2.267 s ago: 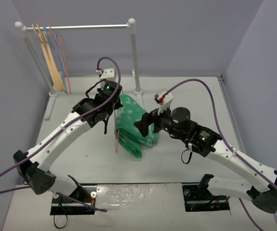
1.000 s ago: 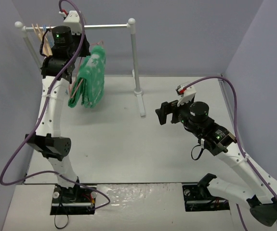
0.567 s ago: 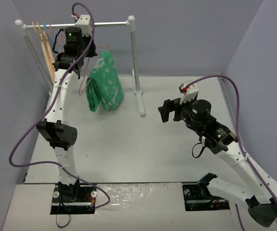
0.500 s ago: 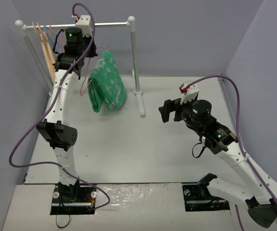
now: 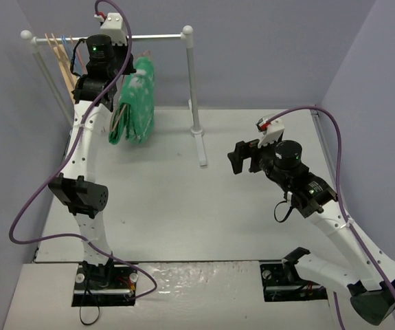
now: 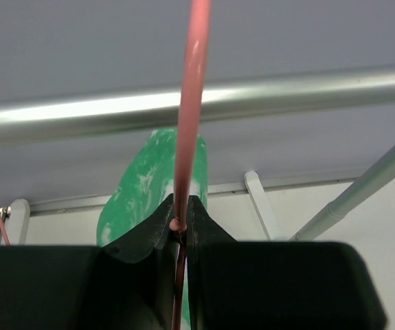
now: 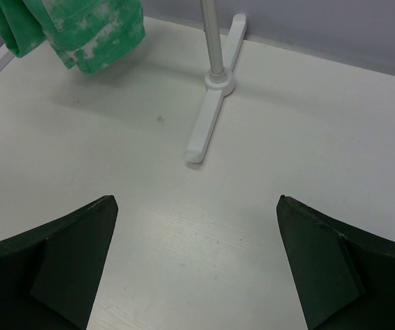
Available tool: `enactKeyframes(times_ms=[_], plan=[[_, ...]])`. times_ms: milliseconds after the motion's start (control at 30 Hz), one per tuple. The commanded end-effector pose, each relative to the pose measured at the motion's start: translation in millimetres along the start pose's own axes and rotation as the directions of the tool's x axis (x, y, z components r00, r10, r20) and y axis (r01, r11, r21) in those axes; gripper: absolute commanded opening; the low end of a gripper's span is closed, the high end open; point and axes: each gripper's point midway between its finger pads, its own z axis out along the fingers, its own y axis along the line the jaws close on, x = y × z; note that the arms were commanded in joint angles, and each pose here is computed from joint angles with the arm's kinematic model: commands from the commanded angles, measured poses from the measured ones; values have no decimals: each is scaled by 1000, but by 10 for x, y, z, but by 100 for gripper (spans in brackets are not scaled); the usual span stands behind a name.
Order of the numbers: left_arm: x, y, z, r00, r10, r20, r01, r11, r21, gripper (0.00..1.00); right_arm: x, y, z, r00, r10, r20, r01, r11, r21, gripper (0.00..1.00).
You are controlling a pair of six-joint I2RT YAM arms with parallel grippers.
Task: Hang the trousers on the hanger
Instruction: Place the hanger at the clothesline, then reset both arms
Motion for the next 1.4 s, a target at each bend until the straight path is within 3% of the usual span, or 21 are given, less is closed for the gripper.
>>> enactKeyframes(times_ms=[0,267,567,867,967,1100,1200,1267,1367], plan=[[-1486,-66,-691,902,-20,432,11,1000,23,0,-228,26,10,997,2,77,-1,1000,-19,100],[-1210,0,-403,931,-64,359,55,998,36,0,-240,20,-32,996,18,87,-16,1000,-22,100],[-522,50,-154,973,-73,218,71,997,17,0,-222,18,-54,996,21,82,-19,1000,-23,100],[-333,83,-213,979,-78,187,79,997,0,2,-247,-28,-138,995,18,95,-18,1000,-3,100],[-334,141,-332,979,-64,195,72,997,-32,33,-242,-64,-170,995,8,96,-10,1000,16,100],[-458,176,-486,973,-47,225,60,997,-55,58,-305,-132,-213,994,-13,107,7,999,52,100],[-688,164,-696,962,-42,269,59,997,-56,70,-405,-177,-240,992,-32,121,22,997,79,100],[-899,140,-947,952,-40,305,59,997,-51,84,-494,-227,-259,990,-55,129,41,993,108,100],[-1071,133,-1366,947,-32,320,54,997,-57,89,-700,-340,-360,985,-86,150,58,982,179,100]])
